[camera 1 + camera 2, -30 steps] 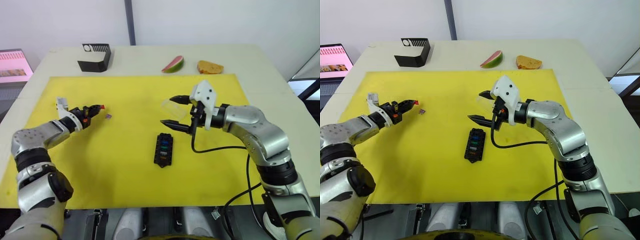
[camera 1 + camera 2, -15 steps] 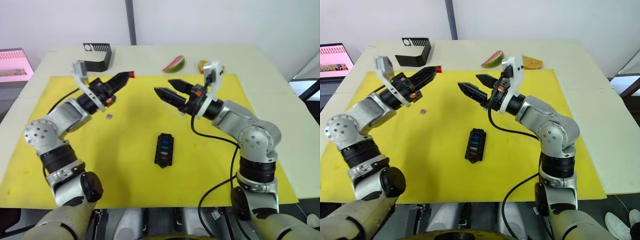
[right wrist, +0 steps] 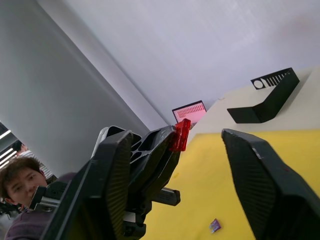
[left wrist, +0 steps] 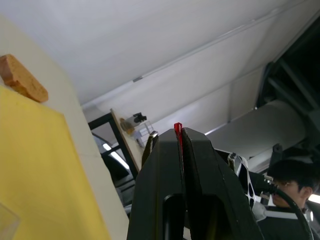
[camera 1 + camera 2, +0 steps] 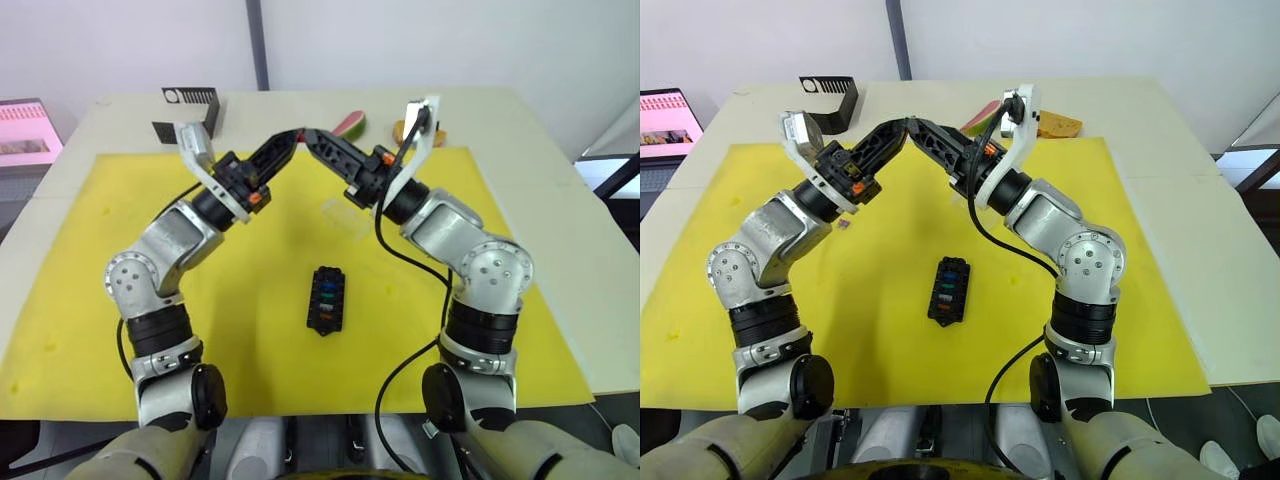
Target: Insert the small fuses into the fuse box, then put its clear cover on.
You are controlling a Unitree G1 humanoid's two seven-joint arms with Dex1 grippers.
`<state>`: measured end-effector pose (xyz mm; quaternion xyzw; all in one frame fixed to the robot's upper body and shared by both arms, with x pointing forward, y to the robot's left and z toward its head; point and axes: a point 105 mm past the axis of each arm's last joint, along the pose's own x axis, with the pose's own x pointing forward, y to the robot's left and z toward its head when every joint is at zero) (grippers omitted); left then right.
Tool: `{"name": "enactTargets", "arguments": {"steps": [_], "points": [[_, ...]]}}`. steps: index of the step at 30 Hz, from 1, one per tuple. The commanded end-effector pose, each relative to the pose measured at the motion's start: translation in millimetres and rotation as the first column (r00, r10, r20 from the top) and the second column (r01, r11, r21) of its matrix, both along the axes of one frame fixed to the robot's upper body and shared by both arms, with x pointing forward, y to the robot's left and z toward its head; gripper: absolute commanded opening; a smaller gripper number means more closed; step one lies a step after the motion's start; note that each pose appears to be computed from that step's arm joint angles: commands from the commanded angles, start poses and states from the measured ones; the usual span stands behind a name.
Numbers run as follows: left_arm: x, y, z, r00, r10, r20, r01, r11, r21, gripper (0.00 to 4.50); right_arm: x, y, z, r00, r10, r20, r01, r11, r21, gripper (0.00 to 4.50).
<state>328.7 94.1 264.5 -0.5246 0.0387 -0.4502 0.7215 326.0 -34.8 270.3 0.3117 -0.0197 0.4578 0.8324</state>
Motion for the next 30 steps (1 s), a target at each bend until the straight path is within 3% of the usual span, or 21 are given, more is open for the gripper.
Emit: {"name": "enactTargets", "arguments": {"steps": [1, 6, 9, 13, 14, 23, 29, 30], "points": [[-8, -2, 13, 0.999, -0.015, 0.052, 0.016, 1.0, -0.018, 0.0, -7, 4, 14, 0.999, 0.026, 0.043, -0.027, 0.999, 0.03, 3.18], [-7, -3, 13, 0.999, -0.029, 0.046, 0.03, 0.999, -0.026, 0.0, -6, 4, 14, 0.999, 0.027, 0.036, -0.028, 0.999, 0.031, 3.18], [-8, -4, 13, 0.998, -0.031, 0.046, 0.032, 0.999, -0.027, 0.0, -7, 4, 14, 0.999, 0.029, 0.033, -0.03, 0.999, 0.041, 2.28], [-8, -4, 13, 0.998, -0.033, 0.049, 0.034, 0.999, -0.018, 0.0, -9, 3, 16, 0.999, 0.041, 0.033, -0.043, 0.998, 0.053, 0.23], [-8, -4, 12, 0.998, -0.031, 0.049, 0.032, 0.999, -0.016, 0.0, -10, 3, 16, 0.999, 0.041, 0.032, -0.043, 0.998, 0.053, 0.04], [-10, -10, 10, 0.998, -0.042, 0.052, 0.043, 0.999, -0.009, 0.0, -11, 1, 16, 0.999, 0.042, 0.026, -0.043, 0.998, 0.054, 0.04], [-9, -2, 4, 0.997, -0.028, 0.072, 0.023, 0.997, 0.068, 0.0, -17, -1, 24, 0.997, 0.065, 0.038, -0.068, 0.994, 0.085, 0.04], [-14, 2, 6, 0.994, -0.053, 0.098, 0.045, 0.996, 0.083, 0.64, -18, -3, 25, 0.997, 0.067, 0.042, -0.071, 0.994, 0.085, 0.0]]}}
